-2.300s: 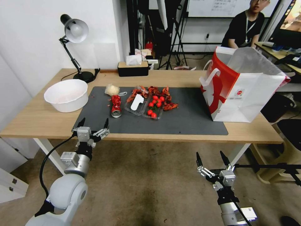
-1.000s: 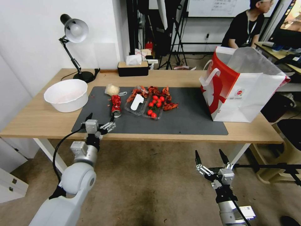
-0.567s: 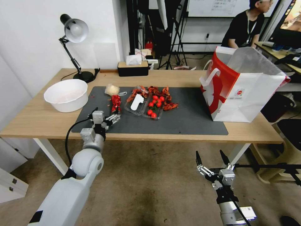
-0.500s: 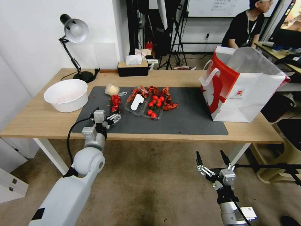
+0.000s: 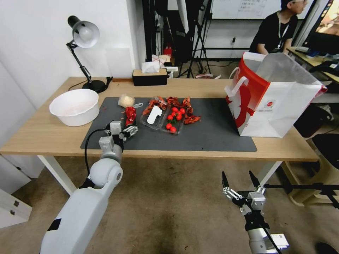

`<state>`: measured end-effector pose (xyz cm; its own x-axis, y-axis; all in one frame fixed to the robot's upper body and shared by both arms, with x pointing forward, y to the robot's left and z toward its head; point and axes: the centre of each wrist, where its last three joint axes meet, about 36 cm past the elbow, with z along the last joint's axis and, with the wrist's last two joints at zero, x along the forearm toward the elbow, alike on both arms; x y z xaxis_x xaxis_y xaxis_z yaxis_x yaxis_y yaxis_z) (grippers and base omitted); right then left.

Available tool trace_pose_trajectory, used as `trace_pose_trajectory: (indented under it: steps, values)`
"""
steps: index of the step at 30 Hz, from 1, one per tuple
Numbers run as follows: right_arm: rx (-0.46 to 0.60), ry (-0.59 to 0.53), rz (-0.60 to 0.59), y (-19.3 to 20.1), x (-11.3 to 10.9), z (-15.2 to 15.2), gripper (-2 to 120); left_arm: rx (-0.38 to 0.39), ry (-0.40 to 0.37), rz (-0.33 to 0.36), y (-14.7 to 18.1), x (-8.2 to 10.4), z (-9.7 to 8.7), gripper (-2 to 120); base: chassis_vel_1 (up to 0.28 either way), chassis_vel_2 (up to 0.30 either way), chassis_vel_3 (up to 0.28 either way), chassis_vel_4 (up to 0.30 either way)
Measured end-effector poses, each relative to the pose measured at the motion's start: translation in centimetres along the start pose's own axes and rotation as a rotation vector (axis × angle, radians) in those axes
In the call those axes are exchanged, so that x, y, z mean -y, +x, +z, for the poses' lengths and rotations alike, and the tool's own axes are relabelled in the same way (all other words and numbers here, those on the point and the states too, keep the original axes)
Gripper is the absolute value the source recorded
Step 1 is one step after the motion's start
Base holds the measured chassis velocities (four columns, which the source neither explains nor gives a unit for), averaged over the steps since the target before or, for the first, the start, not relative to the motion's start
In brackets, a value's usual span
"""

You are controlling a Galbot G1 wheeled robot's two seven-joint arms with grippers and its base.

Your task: Pick up the trash from the table and place it into the takeout bag.

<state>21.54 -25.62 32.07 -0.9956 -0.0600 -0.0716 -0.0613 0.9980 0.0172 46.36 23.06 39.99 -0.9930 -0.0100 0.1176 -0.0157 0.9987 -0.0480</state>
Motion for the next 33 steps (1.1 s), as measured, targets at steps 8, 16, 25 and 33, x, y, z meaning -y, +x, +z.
trace_pose_trajectory:
  steps: [8, 16, 25, 33]
  values:
    - [-0.003, 0.000, 0.003, 0.08, -0.01, 0.20, 100, -0.013, -0.016, -0.012, -0.33, 0.16, -0.08, 100, 0.000, 0.000, 0.000, 0.000]
    - [0.002, -0.002, 0.002, 0.03, -0.13, 0.06, 100, -0.019, -0.021, -0.020, -0.47, -0.09, -0.06, 81, 0.000, 0.000, 0.000, 0.000]
    - [0.004, -0.002, 0.003, 0.04, -0.12, -0.07, 100, -0.034, -0.023, -0.023, -0.36, -0.18, 0.42, 52, 0.000, 0.000, 0.000, 0.000]
    - [0.005, -0.002, 0.002, 0.08, -0.14, -0.14, 100, 0.059, 0.016, 0.020, -0.91, -0.59, 0.85, 51, 0.000, 0.000, 0.000, 0.000]
